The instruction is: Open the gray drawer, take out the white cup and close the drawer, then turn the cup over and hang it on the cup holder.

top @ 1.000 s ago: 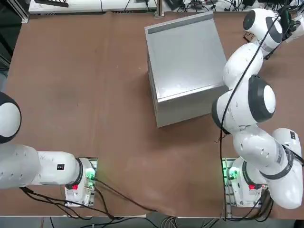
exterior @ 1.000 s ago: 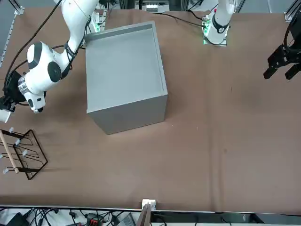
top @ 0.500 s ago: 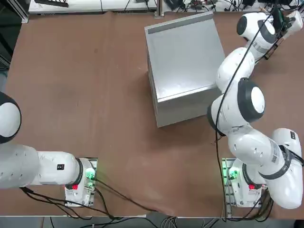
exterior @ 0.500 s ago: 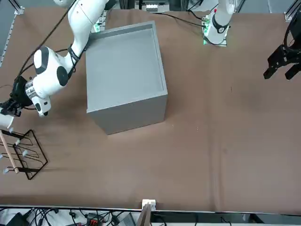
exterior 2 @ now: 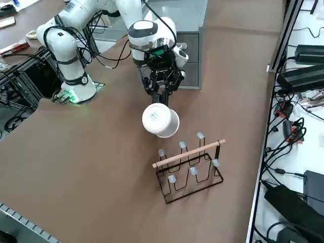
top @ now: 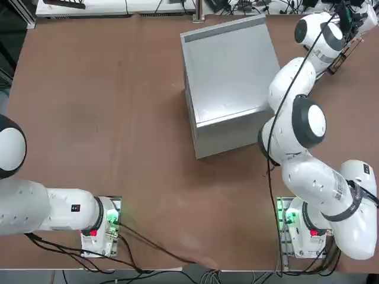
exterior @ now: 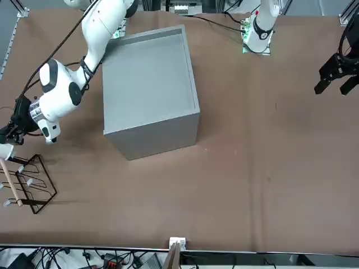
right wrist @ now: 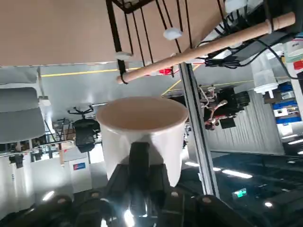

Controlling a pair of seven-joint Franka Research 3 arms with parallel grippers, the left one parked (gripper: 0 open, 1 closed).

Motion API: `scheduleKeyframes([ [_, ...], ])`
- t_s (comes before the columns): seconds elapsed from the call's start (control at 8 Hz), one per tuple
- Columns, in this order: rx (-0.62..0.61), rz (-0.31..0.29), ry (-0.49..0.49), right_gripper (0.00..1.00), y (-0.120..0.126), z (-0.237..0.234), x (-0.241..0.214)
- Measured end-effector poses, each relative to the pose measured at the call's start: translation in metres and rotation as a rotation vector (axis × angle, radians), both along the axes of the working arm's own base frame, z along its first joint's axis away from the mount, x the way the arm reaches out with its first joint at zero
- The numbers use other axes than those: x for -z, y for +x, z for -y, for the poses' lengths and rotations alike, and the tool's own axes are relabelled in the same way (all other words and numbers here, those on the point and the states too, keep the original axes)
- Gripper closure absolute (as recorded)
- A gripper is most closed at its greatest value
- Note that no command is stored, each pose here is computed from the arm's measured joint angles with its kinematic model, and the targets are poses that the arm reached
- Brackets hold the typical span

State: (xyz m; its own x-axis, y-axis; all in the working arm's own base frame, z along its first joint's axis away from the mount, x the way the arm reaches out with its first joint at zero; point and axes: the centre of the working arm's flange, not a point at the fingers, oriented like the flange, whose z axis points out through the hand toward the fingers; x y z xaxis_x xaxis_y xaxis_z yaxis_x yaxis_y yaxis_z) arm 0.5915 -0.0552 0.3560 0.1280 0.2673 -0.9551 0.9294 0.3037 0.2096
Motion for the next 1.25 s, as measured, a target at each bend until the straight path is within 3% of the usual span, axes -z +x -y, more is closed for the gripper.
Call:
scheduleKeyframes([
  [0.75, -0.055, -0.028, 0.054, 0.81, 0.013, 0.023, -0.014],
  [1.25, -0.066, -0.044, 0.082, 0.81, 0.018, 0.034, -0.001],
])
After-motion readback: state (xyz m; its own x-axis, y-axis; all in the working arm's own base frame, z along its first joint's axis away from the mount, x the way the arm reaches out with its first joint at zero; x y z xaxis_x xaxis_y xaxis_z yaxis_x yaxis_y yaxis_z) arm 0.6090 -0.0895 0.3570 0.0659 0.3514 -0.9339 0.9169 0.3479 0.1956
